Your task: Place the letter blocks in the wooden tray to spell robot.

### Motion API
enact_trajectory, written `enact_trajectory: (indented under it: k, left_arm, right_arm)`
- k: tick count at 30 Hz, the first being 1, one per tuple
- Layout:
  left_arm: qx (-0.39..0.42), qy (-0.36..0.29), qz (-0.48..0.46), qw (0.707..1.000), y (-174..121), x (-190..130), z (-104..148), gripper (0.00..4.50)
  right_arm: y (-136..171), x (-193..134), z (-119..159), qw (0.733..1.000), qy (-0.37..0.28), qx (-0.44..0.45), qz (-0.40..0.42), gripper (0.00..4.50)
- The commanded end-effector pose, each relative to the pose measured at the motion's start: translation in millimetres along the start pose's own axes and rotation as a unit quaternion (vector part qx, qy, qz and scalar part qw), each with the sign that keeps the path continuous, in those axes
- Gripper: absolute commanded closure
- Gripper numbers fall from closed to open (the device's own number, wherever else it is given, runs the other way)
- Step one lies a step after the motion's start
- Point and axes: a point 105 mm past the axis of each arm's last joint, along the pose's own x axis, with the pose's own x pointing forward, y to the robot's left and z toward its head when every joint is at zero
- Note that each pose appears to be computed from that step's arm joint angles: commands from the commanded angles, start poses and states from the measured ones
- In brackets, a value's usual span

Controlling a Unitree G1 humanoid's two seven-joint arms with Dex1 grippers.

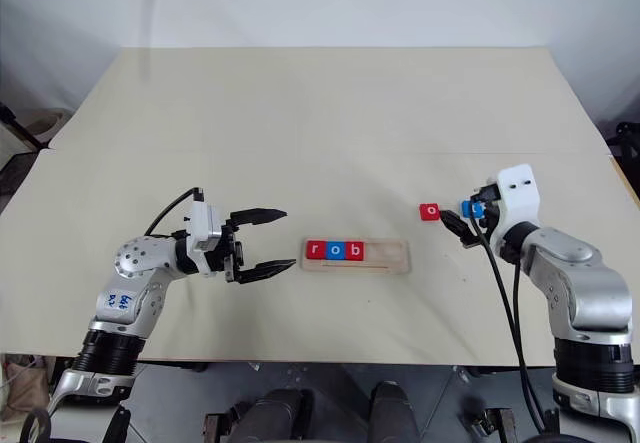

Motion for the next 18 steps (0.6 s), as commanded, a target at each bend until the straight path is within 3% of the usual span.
enact_trajectory:
  k: [1, 13, 16, 18]
  left_arm:
    - [0.017, -0.007, -0.003, 1.000, -1, 2, 7, 0.00]
    - [0.022, -0.007, 0.010, 1.000, -1, -2, 9, 0.00]
    - [0.022, -0.006, 0.014, 1.000, -1, -3, 9, 0.00]
    - [0.023, -0.006, 0.015, 1.000, -1, -3, 9, 0.00]
  right_arm:
    - [8, 5, 8, 1.000, 0.009, 0.003, -0.008, 0.02]
    - [36, 39, -3, 0.998, 0.031, 0.046, -0.035, 0.02]
    - [44, 43, -8, 0.997, 0.039, 0.051, -0.041, 0.65]
    - [45, 43, -10, 0.997, 0.040, 0.050, -0.048, 1.30]
